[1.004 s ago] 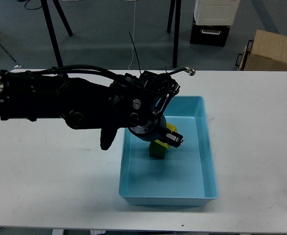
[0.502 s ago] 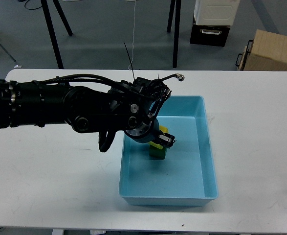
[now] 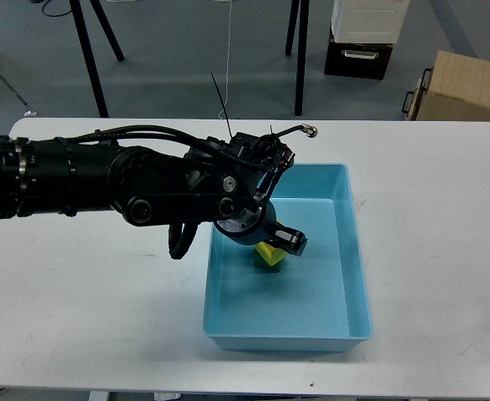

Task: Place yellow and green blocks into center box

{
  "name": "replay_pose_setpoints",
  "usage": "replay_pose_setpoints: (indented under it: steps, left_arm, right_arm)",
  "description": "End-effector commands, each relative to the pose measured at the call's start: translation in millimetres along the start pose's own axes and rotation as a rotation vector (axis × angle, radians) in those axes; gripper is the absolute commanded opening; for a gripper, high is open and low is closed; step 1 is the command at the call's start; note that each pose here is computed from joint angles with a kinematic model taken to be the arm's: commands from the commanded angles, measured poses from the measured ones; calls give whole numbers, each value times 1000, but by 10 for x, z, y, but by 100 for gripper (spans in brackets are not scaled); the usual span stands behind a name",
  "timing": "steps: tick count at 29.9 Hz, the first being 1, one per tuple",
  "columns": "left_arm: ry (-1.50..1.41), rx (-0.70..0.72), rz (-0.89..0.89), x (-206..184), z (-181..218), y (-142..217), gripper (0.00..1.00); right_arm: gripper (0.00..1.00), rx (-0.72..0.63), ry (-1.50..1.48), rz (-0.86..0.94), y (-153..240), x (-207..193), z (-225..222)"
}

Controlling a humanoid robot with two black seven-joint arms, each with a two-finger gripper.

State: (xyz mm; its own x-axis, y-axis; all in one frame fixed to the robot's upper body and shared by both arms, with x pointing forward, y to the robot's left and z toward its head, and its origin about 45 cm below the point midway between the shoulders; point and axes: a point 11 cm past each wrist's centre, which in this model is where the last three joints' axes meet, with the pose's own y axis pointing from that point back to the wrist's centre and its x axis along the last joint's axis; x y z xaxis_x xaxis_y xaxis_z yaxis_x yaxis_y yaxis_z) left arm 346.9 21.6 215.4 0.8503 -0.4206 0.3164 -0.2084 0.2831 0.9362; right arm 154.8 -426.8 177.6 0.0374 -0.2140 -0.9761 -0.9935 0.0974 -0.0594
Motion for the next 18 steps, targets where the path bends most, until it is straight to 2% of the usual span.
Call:
replay_pose_setpoints:
  steps: [1,5,11,14,18]
  left_arm:
    - [9,-4,19,72,0,37,79]
    - [42,-40,77,276,-10,169,82]
    - [224,-213,188,673,-40,675,94]
    - [379,-381,264,928,-82,1051,99]
    - [568,-606,338,1139,-213,1463,100]
  right_arm:
    - [99,-1,2,0,3,-3,-6]
    - [99,-5,1,-1,-2,-2,6]
    - [99,-5,0,-2,-8,-4,9]
    - [99,-6,1,-5,-17,-10,9]
    - [99,-8,-1,-9,-43,-18,17]
